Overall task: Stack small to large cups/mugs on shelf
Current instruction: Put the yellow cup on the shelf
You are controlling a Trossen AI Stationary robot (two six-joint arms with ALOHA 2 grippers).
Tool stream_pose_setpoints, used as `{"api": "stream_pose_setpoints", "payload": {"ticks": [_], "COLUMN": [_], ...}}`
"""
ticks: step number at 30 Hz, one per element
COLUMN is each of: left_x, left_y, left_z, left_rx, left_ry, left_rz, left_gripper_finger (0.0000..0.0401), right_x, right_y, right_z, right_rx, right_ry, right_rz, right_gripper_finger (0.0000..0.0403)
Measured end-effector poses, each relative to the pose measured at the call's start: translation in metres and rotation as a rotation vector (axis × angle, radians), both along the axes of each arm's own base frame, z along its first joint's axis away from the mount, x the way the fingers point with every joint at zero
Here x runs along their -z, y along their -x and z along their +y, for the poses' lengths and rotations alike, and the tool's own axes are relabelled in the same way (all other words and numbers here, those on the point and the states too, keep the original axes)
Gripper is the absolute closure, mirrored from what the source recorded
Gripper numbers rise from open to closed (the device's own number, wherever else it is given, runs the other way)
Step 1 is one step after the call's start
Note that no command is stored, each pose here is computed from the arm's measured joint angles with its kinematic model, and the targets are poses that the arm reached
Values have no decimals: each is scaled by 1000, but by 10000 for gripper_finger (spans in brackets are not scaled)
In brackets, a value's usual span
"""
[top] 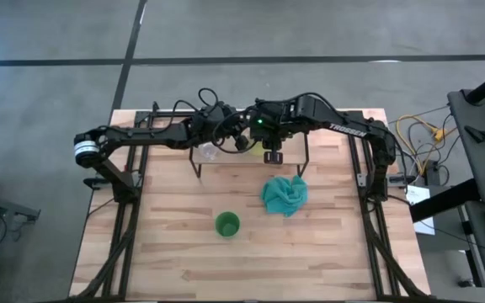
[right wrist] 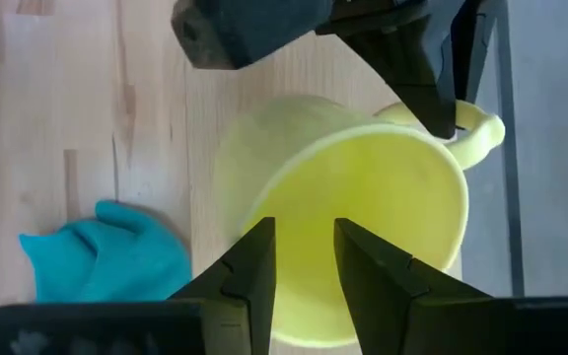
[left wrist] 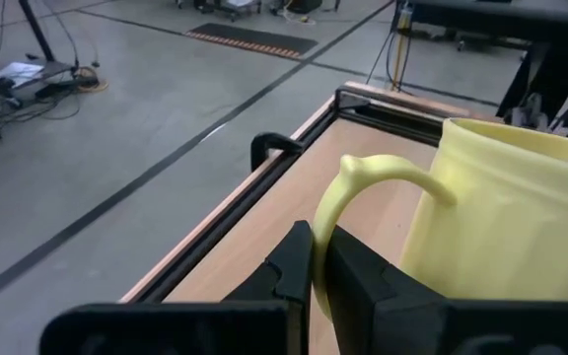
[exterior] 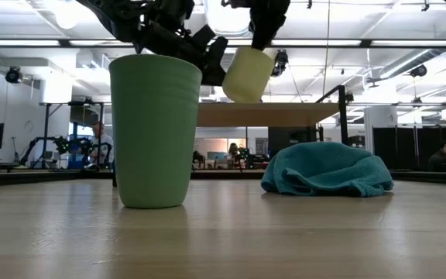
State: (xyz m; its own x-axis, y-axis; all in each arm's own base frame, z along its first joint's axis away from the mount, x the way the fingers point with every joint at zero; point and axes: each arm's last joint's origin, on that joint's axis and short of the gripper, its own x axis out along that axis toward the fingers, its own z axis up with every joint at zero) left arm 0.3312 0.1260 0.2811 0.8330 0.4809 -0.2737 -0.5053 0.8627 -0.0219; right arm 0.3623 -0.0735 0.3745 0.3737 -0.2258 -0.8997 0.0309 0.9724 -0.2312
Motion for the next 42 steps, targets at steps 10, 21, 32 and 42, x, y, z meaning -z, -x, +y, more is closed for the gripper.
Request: {"api": "stream_pose_setpoints", "payload": {"ticks": [10,21,32,42], "left_x": [0,-4,-5,-10], "left_y": [0,0,-1,-1], "left_z": [1,2,2,2], "left_rx": [-4,-6,-8,-2], "left_ry": [-1,-14,-15,-35], "left_rz": [-2,-34,-36,-79], "left_gripper_finger": [397,397,397,397], "right_x": [-22,-10,-7,-6], "right_y": [13,5,4,4], "right_z": [5,6,4,4], "right_rx": [-41,-69,-55,-97], "right_ry": [-71,-83,-31,-19], "right_rz": [-20,12,31,50], "right_gripper_finger": [303,303,310,389]}}
